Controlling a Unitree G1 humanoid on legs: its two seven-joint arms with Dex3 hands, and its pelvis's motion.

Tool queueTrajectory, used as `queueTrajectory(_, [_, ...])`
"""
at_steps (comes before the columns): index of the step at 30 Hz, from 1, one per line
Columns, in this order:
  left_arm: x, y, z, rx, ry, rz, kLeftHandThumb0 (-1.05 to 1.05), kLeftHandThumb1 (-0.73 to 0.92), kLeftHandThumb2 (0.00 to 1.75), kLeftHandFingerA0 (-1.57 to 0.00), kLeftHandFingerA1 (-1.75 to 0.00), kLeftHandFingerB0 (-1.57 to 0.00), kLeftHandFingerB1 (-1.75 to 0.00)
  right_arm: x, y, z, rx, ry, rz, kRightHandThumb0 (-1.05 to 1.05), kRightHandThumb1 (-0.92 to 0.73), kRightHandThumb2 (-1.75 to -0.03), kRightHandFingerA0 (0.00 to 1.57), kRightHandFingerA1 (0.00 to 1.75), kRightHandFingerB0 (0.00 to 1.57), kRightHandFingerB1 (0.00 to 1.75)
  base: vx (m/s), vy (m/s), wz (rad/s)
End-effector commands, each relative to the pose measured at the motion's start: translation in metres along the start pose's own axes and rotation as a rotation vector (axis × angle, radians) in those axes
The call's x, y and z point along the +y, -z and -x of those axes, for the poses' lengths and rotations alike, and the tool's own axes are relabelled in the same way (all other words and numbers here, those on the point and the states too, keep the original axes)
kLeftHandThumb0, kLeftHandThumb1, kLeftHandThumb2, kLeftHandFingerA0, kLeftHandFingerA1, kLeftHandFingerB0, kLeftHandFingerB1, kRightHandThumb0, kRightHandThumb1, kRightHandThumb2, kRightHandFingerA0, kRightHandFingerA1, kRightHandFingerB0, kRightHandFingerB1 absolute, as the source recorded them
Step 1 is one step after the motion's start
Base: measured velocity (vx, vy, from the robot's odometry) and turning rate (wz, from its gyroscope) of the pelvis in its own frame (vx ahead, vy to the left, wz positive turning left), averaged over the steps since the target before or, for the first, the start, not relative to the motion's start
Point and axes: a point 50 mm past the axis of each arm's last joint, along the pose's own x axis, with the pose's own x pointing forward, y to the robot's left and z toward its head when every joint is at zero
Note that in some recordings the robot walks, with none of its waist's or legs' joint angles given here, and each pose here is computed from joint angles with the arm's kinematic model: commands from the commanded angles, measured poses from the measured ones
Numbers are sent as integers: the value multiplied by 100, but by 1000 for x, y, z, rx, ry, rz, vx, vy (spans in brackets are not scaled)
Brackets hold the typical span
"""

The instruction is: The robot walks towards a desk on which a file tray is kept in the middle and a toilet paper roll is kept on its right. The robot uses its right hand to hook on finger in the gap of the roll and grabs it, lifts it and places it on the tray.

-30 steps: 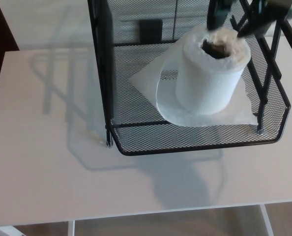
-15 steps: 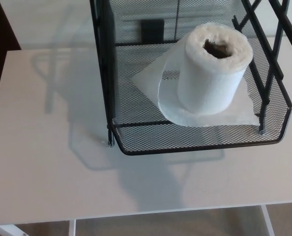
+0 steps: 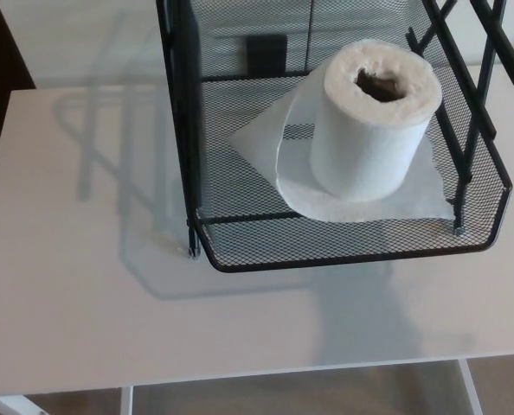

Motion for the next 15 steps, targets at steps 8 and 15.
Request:
queueTrajectory(8, [9, -8, 2, -22, -25, -23, -101, 92, 77, -21, -102, -15, -95, 162, 267, 88, 262, 1172, -867, -64, -62, -59, 59, 72, 32, 35, 0, 0, 0])
queueTrajectory(15, [7, -8, 2, -21, -22, -21, -104, 92, 85, -24, -103, -17, -93, 253, 302, 45, 472, 1271, -1158, -53, -59, -85, 33, 77, 4, 39, 0, 0, 0])
